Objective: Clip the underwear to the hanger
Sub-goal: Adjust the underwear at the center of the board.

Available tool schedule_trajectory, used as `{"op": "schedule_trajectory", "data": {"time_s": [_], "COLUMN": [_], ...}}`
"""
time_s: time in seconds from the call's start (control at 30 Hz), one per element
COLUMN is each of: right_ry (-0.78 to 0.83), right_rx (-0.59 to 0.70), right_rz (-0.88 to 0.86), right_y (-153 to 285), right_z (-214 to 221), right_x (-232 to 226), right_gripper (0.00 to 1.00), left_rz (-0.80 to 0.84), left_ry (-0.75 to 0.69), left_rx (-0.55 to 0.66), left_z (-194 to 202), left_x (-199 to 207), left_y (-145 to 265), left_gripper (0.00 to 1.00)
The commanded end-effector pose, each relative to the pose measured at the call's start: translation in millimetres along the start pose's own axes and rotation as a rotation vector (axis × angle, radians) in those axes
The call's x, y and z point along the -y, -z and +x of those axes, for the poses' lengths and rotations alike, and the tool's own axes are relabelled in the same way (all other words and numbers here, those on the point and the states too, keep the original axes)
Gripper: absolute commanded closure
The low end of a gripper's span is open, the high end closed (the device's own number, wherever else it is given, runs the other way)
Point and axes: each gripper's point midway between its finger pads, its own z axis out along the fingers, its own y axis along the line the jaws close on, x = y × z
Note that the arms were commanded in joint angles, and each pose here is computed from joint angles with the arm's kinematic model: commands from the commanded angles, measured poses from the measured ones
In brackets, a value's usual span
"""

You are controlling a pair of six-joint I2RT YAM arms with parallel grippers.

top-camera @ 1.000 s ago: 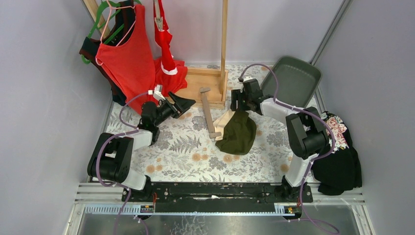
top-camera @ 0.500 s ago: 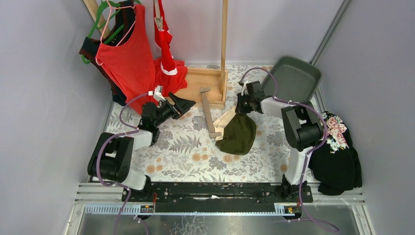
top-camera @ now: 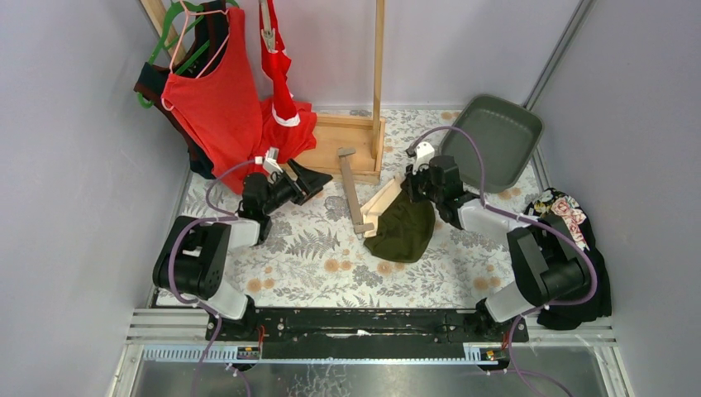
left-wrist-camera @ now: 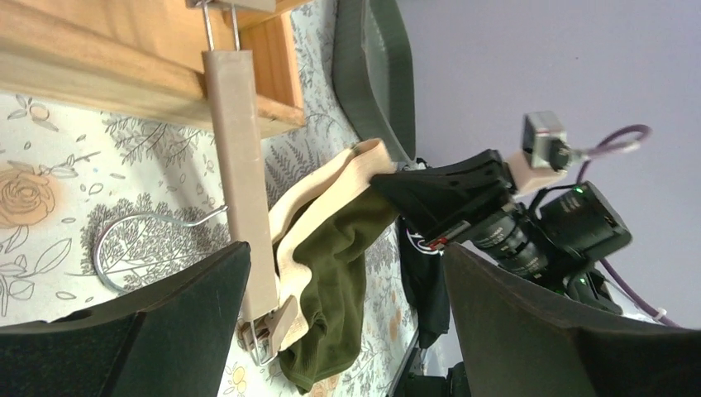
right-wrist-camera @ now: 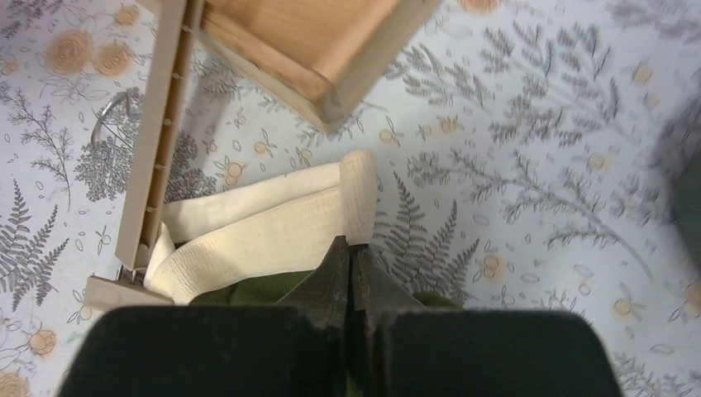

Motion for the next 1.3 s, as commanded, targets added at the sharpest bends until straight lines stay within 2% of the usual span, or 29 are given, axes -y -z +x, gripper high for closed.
{"op": "schedule_trajectory", "data": {"time_s": [0.0, 0.43, 0.87, 0.93, 0.97, 1.07, 1.13, 1.17, 1.27], "right_ry": [0.152, 0.253, 0.276, 0.266, 0.259, 0.244, 0.226, 0.221, 0.183], "right_rx": [0.196, 0.400, 0.348, 0.313, 0.295, 0.235, 0.228, 0.230, 0.231], "right_rz": [0.047, 0.023, 0.026, 0.033, 0.037, 0.040, 0.045, 0.040, 0.013], "right_y": [5, 14, 3, -2, -6, -18, -23, -23, -21], "right_z": [-48, -143, -143, -138, -137, -132, -134, -135, -137], "right_x": [1, -21, -21, -19, -18, -15, -14, -15, -21], "right_gripper": [1.00, 1.00, 0.98, 0.93, 0.84, 0.67, 0.48, 0.43, 0.41], "left_rz": [0.053, -0.016, -0.024, -0.030, -0.034, -0.037, -0.037, -0.037, -0.050], "left_ry": [-0.006, -0.016, -0.022, -0.025, -0.027, -0.027, -0.024, -0.023, -0.023], "left_rx": [-0.039, -0.110, -0.144, -0.141, -0.140, -0.139, -0.140, -0.140, -0.134], "left_z": [3, 29, 42, 42, 42, 41, 42, 42, 42], "left_x": [6, -10, -11, -11, -12, -12, -12, -12, -14], "left_y": [-4, -11, -20, -20, -19, -19, -19, -19, -17], "left_gripper": [0.16, 0.16, 0.16, 0.16, 0.16, 0.16, 0.16, 0.16, 0.16]}}
